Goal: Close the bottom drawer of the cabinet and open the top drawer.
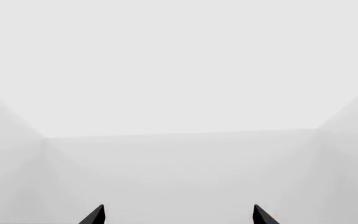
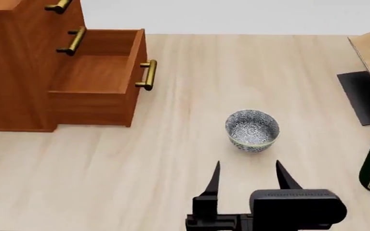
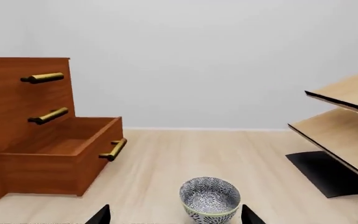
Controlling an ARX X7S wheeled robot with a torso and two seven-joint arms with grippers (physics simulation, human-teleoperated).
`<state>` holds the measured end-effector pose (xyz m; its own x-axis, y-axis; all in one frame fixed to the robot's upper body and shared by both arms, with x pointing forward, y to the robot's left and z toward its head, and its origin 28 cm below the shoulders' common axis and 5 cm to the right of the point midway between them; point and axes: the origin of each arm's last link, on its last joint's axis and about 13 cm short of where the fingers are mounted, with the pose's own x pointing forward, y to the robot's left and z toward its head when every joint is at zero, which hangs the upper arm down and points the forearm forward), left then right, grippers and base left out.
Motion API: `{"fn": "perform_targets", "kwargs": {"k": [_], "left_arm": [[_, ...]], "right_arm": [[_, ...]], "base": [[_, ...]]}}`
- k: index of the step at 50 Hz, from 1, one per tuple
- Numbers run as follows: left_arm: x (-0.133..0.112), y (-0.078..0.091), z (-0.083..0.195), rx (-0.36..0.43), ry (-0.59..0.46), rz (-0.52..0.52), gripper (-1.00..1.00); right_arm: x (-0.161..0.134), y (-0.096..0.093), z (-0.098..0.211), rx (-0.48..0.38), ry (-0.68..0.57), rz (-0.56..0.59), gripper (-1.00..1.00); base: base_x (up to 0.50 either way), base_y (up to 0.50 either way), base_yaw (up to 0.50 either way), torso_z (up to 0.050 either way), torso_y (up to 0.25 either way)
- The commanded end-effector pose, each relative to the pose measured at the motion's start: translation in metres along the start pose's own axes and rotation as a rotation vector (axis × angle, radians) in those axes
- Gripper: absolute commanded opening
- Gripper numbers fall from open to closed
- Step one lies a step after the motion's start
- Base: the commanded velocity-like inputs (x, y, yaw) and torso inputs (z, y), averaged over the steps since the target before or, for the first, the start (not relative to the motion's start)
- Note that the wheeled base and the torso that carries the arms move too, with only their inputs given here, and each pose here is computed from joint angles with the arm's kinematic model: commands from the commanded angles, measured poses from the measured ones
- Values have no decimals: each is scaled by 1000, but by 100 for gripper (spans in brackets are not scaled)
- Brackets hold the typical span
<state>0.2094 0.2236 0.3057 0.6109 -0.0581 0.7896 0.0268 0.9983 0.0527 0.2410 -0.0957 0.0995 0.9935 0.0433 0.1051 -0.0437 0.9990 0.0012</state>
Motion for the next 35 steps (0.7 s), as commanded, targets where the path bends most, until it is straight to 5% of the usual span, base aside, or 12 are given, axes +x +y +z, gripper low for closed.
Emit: {"fn": "perform_targets", "kwargs": {"k": [1, 35], "left_arm": [[-1, 0, 3, 6, 3, 9, 100], [0, -2, 1, 5, 1, -9, 100]], "right_arm": [[-1, 0, -1, -1, 3, 6, 100], [-2, -1, -4, 10, 5, 4, 100]], "base": [[0, 500, 0, 0, 0], [0, 500, 0, 0, 0]]}}
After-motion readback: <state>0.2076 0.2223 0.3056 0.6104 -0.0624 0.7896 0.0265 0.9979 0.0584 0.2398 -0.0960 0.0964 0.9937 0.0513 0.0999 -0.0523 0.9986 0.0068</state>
